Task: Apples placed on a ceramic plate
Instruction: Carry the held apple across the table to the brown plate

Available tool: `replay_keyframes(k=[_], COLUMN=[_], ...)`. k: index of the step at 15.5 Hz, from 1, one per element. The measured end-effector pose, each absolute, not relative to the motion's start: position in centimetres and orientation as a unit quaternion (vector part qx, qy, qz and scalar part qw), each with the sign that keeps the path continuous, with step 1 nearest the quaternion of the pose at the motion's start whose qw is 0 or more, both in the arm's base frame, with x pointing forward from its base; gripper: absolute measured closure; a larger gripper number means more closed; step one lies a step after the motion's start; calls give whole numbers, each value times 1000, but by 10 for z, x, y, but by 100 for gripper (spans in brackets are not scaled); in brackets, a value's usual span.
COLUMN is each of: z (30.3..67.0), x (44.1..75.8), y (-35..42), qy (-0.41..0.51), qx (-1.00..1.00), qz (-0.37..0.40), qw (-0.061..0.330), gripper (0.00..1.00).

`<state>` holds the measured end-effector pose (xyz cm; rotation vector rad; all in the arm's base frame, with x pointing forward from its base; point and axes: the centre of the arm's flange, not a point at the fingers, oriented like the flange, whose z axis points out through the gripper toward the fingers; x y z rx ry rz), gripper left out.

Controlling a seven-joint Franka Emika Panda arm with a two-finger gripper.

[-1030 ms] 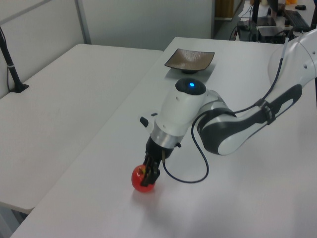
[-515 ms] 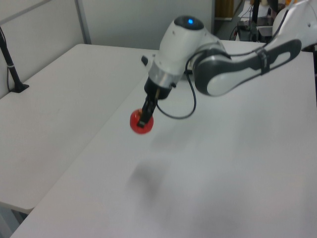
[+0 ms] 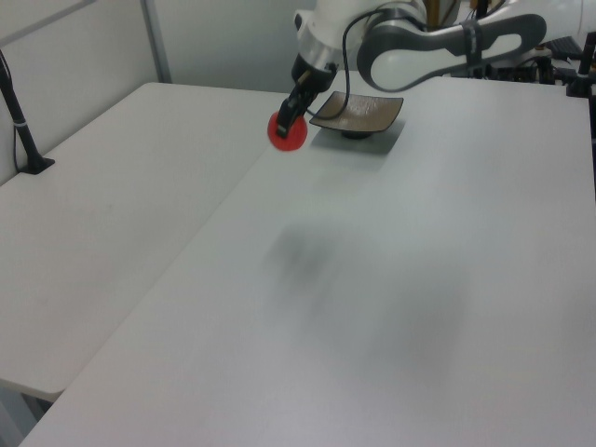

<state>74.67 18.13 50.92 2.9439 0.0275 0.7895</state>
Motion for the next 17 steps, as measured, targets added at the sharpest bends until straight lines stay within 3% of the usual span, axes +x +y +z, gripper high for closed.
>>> replay_keyframes(k=[6,17], z=[505,437], x=[770,793], y=[46,-124], qy=[-64,-147], qx=[960,940], qz=[264,278], qw=[71,130], gripper=[31,31])
